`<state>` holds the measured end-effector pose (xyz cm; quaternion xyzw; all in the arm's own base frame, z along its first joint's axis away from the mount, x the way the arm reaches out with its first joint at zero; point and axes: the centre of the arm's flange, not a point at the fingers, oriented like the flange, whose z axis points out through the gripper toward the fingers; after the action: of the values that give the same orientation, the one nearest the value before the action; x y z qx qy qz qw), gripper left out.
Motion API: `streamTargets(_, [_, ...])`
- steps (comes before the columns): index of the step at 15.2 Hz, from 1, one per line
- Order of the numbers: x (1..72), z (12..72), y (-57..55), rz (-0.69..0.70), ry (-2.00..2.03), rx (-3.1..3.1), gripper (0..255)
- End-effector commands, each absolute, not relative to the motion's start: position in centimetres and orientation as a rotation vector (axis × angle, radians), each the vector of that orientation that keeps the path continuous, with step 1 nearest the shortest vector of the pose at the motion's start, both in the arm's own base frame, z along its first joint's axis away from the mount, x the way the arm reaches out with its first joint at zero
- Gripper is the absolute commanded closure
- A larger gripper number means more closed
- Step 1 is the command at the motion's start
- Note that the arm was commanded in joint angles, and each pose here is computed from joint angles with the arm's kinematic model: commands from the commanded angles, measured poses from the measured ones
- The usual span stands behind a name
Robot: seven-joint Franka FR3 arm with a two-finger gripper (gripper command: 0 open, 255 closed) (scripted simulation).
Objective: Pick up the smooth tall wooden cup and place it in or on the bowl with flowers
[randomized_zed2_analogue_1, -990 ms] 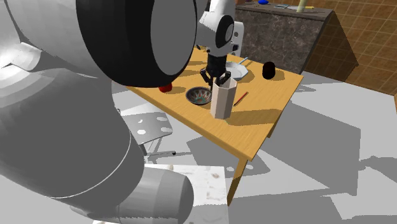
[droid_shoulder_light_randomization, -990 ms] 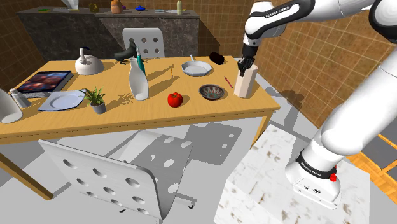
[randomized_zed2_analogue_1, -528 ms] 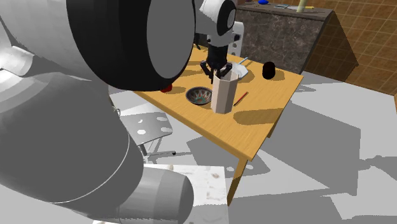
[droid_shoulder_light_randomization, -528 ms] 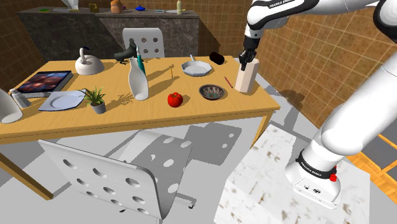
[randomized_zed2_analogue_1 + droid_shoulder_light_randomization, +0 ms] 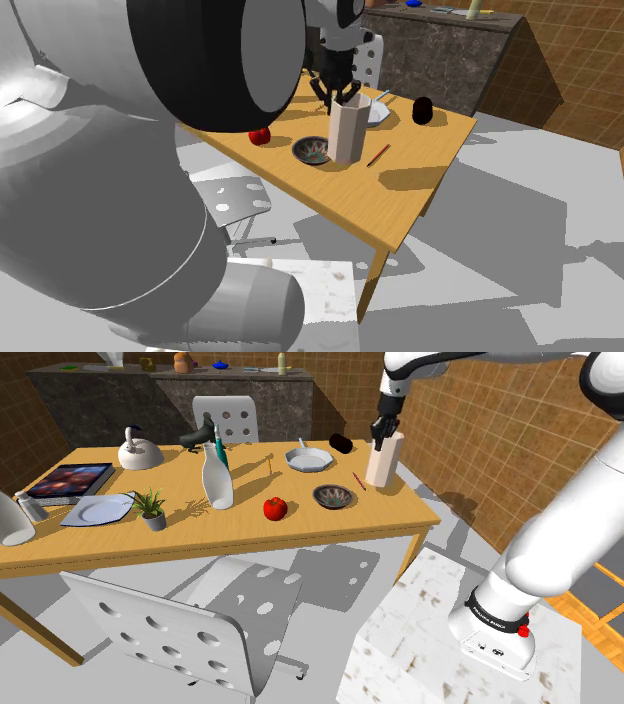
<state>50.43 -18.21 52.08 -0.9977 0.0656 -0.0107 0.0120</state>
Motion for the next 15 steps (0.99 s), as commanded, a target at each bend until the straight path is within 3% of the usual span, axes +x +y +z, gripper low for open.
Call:
streamTargets(1, [52.3, 52.7, -16.6, -0.034, 0.205, -3.11, 255])
streamTargets(15, [64.2, 56.5, -7.9, -0.034, 0.205, -3.11, 255])
